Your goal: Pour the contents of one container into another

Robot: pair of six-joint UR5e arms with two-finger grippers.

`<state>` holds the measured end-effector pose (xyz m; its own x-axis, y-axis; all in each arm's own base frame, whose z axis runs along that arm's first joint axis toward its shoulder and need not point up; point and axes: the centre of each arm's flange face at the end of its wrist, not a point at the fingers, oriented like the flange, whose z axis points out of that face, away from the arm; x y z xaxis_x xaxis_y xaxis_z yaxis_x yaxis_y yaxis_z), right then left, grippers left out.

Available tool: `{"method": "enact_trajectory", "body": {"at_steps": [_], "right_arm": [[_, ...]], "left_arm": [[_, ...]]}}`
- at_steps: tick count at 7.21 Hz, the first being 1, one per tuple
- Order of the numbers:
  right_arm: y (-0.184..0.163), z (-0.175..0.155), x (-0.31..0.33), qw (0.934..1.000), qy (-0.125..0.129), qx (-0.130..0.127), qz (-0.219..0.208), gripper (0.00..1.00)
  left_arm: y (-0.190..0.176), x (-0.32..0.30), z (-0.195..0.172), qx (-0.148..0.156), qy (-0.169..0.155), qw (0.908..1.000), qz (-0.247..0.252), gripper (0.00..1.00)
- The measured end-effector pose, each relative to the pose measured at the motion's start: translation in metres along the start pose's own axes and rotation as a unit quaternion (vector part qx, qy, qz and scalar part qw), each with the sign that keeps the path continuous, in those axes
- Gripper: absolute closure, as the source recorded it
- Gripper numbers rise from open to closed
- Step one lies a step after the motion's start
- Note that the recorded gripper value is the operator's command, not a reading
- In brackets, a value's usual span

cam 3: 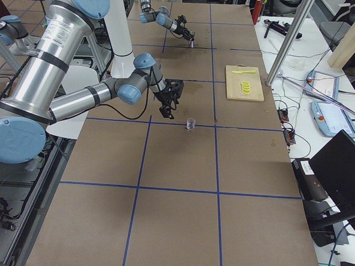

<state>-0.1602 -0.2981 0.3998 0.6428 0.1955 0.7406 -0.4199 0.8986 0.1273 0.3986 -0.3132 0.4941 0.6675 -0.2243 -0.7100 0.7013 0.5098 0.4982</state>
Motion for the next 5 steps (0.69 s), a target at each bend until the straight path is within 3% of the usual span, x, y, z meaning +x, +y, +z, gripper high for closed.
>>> {"method": "enact_trajectory", "body": {"at_steps": [3,5], "right_arm": [[0.014,0.002,0.005,1.0000,-0.004,-0.003,-0.006,0.00],[0.019,0.003,0.010,0.9999,0.001,-0.009,-0.009,0.00]], "left_arm": [[0.014,0.005,0.015,0.029,-0.004,0.9995,0.011,0.07],[0.022,0.011,0.014,0.045,0.000,0.9989,0.016,0.30]]}}
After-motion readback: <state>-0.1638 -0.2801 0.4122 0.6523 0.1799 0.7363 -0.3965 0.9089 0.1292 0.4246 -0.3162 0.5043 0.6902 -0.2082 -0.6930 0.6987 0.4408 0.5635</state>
